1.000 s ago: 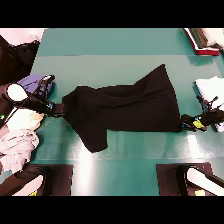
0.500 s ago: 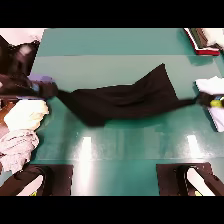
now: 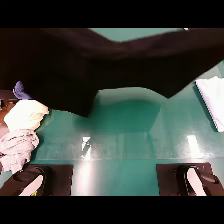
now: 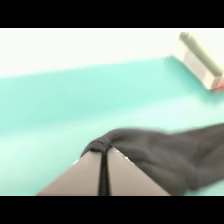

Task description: Fold the shirts.

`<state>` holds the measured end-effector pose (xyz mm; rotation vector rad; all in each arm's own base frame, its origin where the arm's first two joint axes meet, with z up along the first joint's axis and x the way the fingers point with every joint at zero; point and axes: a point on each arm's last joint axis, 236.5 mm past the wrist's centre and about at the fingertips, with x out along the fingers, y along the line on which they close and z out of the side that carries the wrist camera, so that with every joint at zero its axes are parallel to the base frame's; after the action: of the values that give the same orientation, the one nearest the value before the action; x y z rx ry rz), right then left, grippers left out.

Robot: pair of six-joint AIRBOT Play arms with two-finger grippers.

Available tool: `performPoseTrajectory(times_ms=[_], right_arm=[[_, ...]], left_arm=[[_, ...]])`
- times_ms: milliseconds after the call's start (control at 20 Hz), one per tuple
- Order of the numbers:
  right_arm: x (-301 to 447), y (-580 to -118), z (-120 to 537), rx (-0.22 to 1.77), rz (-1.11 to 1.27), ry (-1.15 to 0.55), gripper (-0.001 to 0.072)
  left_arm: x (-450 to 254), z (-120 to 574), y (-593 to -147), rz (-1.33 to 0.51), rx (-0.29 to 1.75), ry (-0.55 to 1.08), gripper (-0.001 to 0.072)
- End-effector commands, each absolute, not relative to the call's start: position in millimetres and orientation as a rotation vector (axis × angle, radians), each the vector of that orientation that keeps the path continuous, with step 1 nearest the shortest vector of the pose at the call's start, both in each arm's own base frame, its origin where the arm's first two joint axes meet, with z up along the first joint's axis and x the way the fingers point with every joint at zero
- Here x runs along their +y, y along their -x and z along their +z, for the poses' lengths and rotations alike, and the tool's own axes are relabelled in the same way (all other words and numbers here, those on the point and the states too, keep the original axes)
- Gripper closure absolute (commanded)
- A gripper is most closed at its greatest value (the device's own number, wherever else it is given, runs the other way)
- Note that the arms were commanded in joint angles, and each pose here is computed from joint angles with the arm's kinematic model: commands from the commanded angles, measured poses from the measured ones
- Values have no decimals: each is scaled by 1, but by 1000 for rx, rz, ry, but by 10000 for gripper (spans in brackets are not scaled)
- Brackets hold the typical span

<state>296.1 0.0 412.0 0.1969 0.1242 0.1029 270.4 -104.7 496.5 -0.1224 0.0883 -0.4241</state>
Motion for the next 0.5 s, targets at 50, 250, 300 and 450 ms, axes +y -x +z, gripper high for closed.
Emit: performPoseTrajectory(times_ms=[50, 250, 300, 450], right_arm=[[20, -237, 488, -53, 88, -43, 700], [5, -218, 502, 11, -14, 43, 700], [-3, -220, 500, 47, -40, 24, 700], [-19, -243, 464, 266, -64, -75, 701]], left_arm=[[-118, 584, -185, -549, -169, 136, 685], [-155, 599, -145, -766, -197, 206, 685], [-157, 599, -143, -779, -194, 209, 685], [-141, 574, -173, -661, -112, 149, 686]])
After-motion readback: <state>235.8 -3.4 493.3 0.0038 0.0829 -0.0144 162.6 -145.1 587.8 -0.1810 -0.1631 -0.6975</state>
